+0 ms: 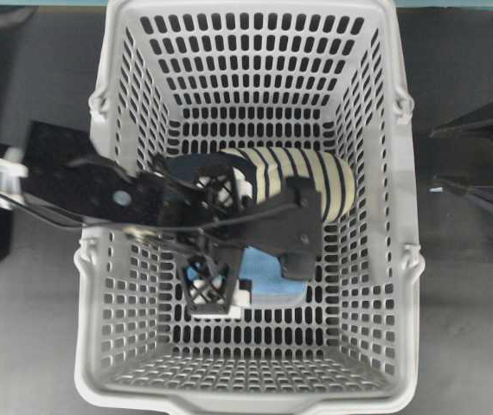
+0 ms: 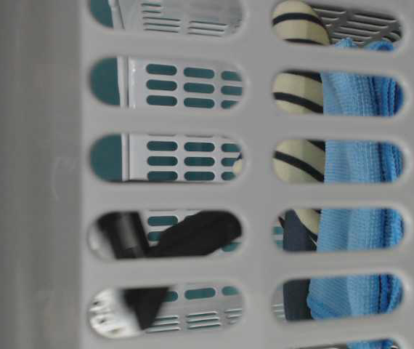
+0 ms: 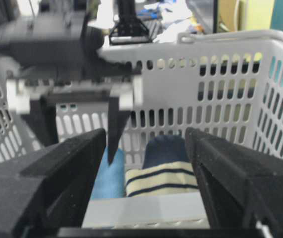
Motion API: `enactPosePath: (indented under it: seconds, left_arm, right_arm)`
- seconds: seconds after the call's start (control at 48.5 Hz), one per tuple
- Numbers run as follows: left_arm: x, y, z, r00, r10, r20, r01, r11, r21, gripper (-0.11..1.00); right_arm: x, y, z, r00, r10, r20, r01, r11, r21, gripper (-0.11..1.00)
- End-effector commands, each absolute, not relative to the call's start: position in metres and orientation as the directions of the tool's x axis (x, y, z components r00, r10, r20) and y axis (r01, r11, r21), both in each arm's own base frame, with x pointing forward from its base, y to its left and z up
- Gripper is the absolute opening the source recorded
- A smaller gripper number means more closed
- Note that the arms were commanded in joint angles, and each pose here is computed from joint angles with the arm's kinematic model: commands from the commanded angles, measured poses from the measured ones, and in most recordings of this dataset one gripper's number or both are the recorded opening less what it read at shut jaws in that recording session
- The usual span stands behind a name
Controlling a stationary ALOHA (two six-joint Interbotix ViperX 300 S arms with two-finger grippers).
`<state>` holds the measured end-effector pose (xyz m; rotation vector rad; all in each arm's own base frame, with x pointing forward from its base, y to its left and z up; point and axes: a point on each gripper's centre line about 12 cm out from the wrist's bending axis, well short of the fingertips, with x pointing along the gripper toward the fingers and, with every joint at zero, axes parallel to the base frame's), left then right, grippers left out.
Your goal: Pick up the blue cloth from the shopping basket with the left arm.
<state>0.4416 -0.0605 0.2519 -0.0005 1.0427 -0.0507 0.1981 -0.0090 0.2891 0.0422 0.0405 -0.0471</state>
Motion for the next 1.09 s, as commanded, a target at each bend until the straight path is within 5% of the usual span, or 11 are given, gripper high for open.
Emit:
enactPosePath:
  seconds: [0.0, 0.433, 0.536, 0.66, 0.763, 1.072]
  left_arm:
    - [0.447, -0.065, 0.248, 0.504, -0.044, -0.862, 0.048, 0.999, -0.023, 0.86]
    - [0.454, -0.065, 0.207, 0.448, -0.035, -0.893, 0.046, 0.999, -0.016, 0.82]
    - [0.453, -0.066, 0.207, 0.448, -0.037, -0.893, 0.043, 0.999, -0.020, 0.67]
    - [0.453, -0.066, 0.208, 0.447, -0.037, -0.894, 0.058, 0.998, -0.013, 0.32]
    - [0.452, -0.066, 0.224, 0.479, -0.042, -0.877, 0.058, 0.998, -0.016, 0.10]
    - [0.440, -0.060, 0.336, 0.623, -0.056, -0.780, 0.052, 0.998, -0.030, 0.09]
  right_arm:
    - [0.200, -0.010, 0.300, 0.999, -0.050, -0.009, 0.050, 0.998, 0.044, 0.64]
    - [0.199, -0.010, 0.300, 0.999, -0.050, -0.006, 0.050, 0.998, 0.041, 0.64]
    - [0.199, -0.010, 0.300, 0.999, -0.050, -0.008, 0.050, 0.998, 0.043, 0.64]
    - [0.198, -0.010, 0.301, 0.999, -0.050, -0.002, 0.050, 0.998, 0.044, 0.64]
    - [0.197, -0.010, 0.301, 0.999, -0.050, 0.002, 0.050, 0.998, 0.043, 0.64]
    - [0.196, -0.009, 0.302, 0.999, -0.048, 0.006, 0.048, 0.998, 0.043, 0.64]
